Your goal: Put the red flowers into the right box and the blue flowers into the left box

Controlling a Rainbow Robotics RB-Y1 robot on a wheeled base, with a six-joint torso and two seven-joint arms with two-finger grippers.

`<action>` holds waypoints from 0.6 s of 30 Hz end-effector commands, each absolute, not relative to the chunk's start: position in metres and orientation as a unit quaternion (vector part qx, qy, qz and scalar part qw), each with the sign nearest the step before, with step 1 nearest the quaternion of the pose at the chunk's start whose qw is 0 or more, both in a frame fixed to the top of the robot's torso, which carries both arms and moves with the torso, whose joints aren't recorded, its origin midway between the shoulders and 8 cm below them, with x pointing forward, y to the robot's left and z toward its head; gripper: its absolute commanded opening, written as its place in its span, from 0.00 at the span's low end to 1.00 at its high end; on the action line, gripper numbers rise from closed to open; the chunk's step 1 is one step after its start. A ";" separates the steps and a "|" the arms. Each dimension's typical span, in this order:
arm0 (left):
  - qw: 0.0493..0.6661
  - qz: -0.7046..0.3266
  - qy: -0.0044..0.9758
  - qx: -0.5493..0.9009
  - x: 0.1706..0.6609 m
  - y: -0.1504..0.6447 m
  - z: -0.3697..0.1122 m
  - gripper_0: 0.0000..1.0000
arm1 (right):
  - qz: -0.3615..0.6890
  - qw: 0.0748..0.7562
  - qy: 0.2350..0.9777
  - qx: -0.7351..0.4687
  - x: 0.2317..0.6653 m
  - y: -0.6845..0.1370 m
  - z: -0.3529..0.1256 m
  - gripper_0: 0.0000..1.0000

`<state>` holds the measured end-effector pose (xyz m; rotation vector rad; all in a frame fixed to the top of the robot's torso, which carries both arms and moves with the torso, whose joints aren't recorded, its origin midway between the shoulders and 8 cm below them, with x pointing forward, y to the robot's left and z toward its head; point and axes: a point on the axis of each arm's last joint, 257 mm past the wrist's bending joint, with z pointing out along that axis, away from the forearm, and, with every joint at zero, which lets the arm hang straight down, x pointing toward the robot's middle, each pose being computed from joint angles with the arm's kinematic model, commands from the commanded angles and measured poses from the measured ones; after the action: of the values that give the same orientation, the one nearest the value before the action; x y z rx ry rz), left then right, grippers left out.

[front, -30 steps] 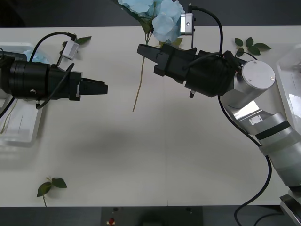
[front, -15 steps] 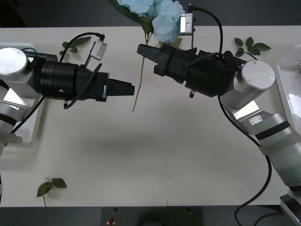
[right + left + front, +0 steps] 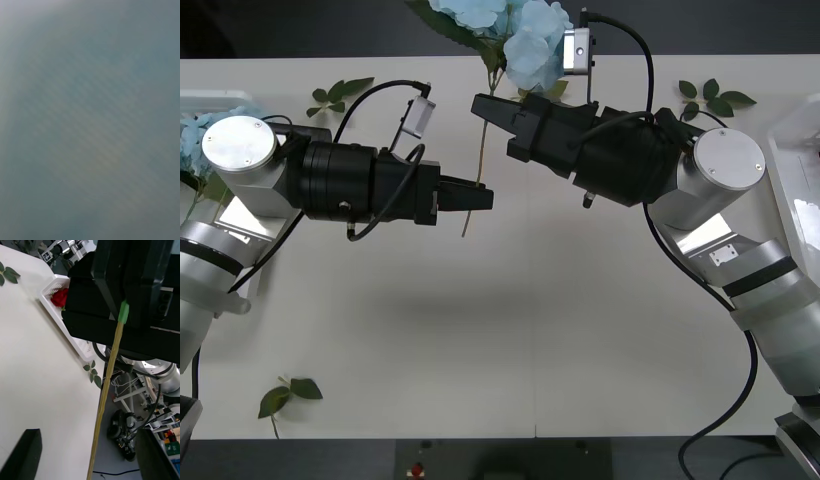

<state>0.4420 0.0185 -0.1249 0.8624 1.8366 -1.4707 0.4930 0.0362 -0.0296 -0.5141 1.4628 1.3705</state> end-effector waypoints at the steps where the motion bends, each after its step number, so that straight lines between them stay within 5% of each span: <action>1: 0.334 -0.557 0.670 0.359 0.441 -0.001 -0.096 0.00 | 0.570 0.526 0.583 -0.244 0.486 0.049 -0.003 0.00; 18: 0.332 -0.558 0.669 0.360 0.440 -0.004 -0.097 0.00 | 0.573 0.524 0.581 -0.242 0.485 0.049 -0.002 0.00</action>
<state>0.4380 0.0074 -0.1276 0.8671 1.8337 -1.4895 0.4927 0.0361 -0.0287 -0.5103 1.4610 1.3771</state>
